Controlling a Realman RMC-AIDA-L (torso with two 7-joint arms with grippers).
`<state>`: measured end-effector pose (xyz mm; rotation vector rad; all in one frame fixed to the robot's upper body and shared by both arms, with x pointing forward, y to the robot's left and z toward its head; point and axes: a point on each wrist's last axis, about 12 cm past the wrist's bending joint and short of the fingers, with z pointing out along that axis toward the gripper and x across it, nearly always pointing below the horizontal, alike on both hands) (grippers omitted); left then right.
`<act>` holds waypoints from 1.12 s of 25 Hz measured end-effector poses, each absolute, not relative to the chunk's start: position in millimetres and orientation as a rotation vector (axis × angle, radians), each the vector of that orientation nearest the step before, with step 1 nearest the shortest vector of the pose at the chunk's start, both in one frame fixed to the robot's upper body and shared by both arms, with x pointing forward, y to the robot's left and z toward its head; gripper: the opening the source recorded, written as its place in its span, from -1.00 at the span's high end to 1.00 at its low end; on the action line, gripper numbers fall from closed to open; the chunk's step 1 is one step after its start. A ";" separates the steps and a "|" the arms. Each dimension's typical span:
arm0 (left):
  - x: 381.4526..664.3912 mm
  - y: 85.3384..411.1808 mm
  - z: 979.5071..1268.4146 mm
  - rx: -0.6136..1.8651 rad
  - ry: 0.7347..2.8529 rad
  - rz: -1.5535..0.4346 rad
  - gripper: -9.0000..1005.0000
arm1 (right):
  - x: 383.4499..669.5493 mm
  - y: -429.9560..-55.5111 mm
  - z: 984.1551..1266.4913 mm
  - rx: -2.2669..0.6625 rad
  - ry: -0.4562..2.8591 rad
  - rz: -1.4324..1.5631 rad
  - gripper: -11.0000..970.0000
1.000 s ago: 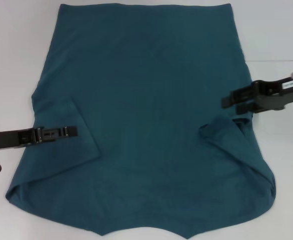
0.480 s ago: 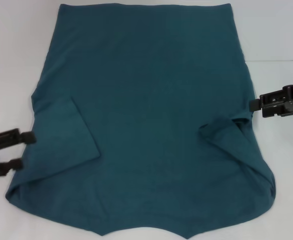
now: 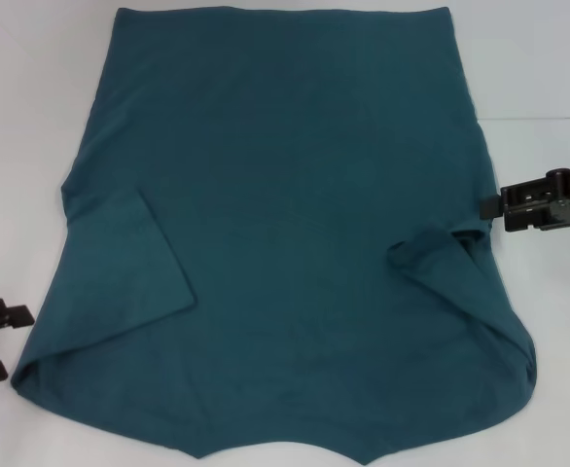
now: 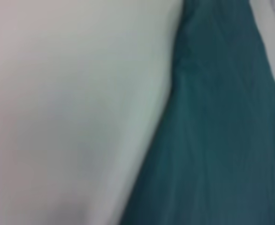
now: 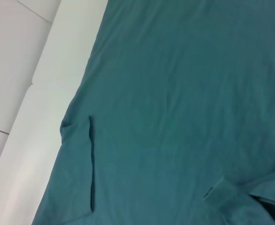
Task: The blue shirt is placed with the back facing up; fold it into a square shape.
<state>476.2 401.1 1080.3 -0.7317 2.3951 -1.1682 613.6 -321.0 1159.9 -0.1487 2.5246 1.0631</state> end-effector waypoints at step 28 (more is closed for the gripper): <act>482.9 396.9 1066.4 -0.746 2.421 -1.088 -0.90 | 610.7 -327.3 1155.8 -0.113 2.507 1.066 -0.23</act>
